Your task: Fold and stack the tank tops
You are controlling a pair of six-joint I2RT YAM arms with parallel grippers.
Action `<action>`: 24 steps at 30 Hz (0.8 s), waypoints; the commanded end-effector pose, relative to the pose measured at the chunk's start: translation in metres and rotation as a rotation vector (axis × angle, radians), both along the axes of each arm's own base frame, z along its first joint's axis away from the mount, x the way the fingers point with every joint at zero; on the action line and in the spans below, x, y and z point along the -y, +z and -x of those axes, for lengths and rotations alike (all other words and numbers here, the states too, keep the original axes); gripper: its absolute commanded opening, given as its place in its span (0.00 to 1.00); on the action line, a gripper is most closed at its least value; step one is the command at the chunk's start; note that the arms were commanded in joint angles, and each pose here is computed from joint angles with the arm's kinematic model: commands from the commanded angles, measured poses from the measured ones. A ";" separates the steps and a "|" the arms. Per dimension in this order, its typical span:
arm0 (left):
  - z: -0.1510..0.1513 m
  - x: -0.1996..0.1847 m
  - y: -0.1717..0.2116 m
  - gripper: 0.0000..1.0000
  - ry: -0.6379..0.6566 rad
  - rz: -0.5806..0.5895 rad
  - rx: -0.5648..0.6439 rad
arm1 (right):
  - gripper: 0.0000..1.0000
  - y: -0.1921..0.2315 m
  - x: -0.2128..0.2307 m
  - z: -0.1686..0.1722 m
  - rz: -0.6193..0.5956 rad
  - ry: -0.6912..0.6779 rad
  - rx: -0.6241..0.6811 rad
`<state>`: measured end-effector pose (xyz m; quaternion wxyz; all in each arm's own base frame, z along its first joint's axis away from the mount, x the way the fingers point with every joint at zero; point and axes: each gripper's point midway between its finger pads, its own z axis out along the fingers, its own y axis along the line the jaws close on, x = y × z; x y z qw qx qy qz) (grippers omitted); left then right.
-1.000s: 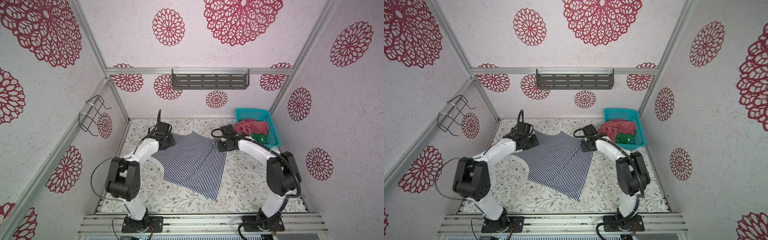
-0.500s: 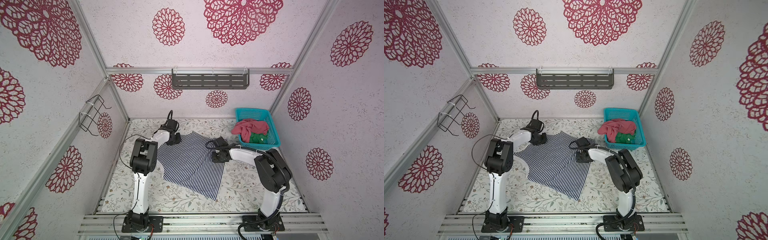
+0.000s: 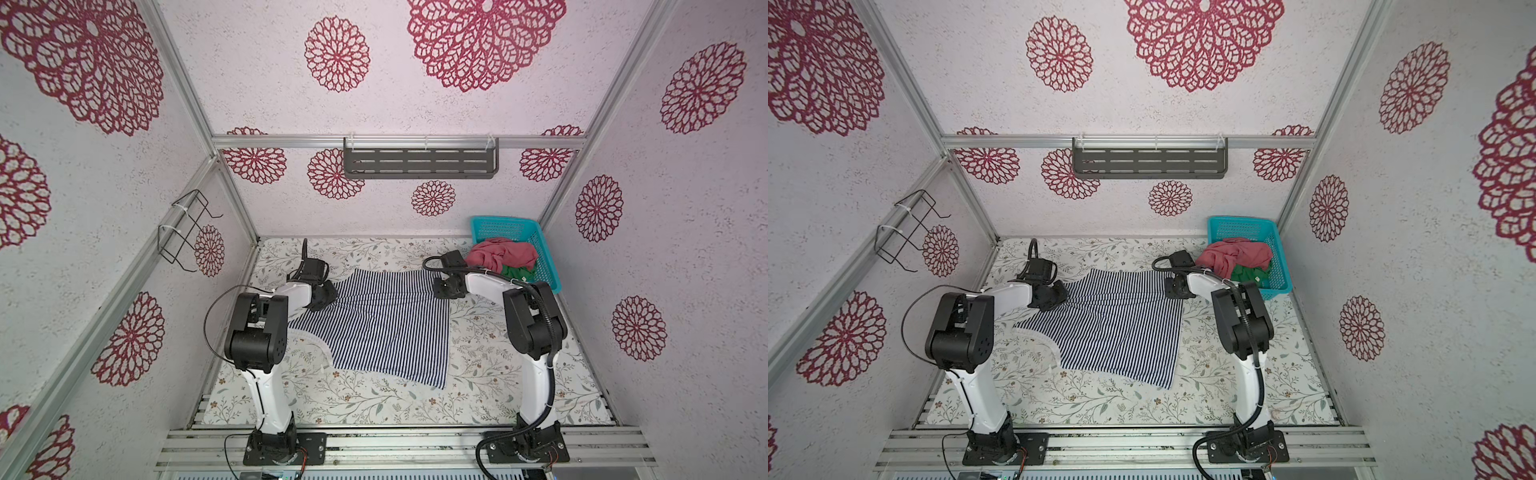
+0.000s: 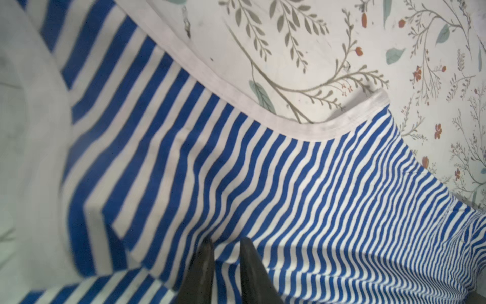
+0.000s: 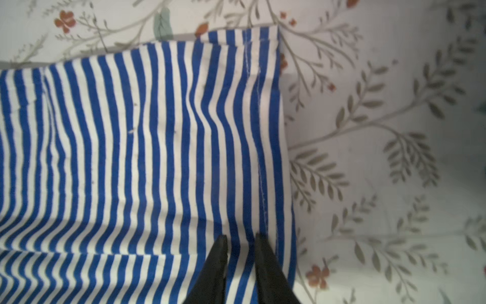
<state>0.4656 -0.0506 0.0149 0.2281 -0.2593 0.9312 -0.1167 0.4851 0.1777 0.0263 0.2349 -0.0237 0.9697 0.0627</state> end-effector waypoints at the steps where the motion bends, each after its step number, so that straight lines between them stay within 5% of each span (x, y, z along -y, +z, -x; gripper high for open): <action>1: 0.006 -0.031 -0.044 0.23 0.053 -0.042 -0.171 | 0.22 -0.044 0.021 0.005 0.075 0.022 -0.146; 6: -0.029 -0.034 -0.017 0.27 0.029 -0.074 -0.130 | 0.23 -0.005 0.014 -0.018 0.067 0.060 -0.075; 10: -0.022 -0.036 0.041 0.51 -0.001 -0.128 -0.033 | 0.37 0.054 0.011 0.009 0.047 0.079 -0.012; 15: 0.042 -0.027 0.099 0.64 -0.007 -0.125 0.047 | 0.44 0.083 0.022 0.080 0.043 0.058 -0.049; 24: 0.195 0.041 0.079 0.72 0.002 0.119 -0.087 | 0.45 0.061 0.026 0.236 0.007 0.047 -0.289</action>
